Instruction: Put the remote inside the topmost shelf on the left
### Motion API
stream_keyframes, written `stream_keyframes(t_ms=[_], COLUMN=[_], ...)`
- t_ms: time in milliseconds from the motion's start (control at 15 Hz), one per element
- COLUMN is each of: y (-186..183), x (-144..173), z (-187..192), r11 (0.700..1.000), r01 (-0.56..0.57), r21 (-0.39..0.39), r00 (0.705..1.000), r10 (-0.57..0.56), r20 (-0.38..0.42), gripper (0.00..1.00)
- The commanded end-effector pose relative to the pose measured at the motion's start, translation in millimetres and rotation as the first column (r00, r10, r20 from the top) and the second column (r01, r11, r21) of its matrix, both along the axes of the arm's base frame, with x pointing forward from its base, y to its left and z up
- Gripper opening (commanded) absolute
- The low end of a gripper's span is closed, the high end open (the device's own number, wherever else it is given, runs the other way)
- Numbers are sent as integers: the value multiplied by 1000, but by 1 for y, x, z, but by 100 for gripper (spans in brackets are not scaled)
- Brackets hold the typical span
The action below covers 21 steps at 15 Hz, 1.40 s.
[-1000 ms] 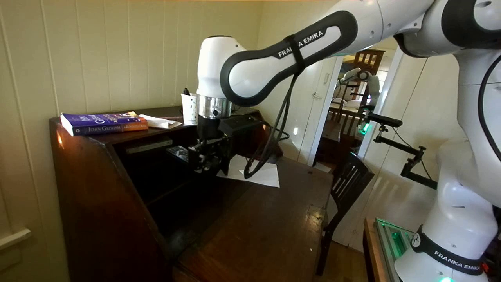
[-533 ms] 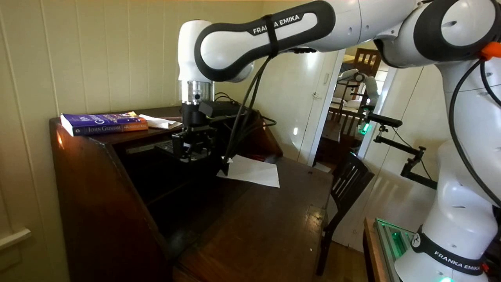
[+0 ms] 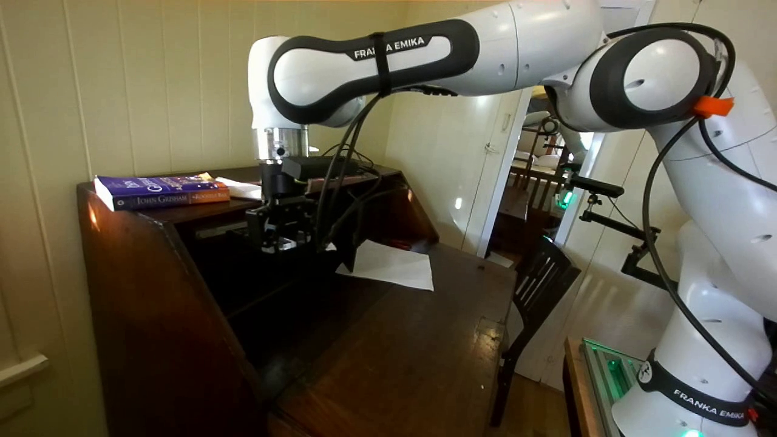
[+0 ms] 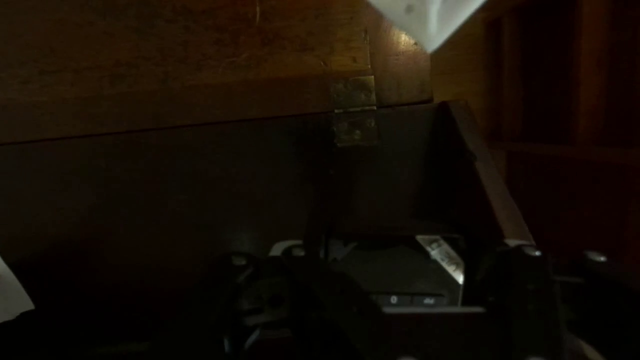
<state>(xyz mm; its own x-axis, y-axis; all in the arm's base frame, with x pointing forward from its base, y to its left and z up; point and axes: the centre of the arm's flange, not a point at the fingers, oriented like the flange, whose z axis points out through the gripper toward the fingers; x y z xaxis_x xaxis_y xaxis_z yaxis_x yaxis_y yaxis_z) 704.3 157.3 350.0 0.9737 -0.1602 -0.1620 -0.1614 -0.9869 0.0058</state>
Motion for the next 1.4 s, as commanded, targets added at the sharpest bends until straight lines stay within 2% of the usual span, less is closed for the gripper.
stream_keyframes(t_ms=[0,267,600,933,1333], y=[1,6,-1,-9,-2], x=[-4,-1,11,36,52], z=[0,5,11,20,-6], r11=[1000,995,997,998,998], r01=[-23,-99,-77,-48,-34], r21=[1,0,-4,-47,-56], r00=[1000,993,992,995,999], r10=[23,98,77,52,36], r20=[19,72,102,87,36], gripper=[36,36,36,36,36])
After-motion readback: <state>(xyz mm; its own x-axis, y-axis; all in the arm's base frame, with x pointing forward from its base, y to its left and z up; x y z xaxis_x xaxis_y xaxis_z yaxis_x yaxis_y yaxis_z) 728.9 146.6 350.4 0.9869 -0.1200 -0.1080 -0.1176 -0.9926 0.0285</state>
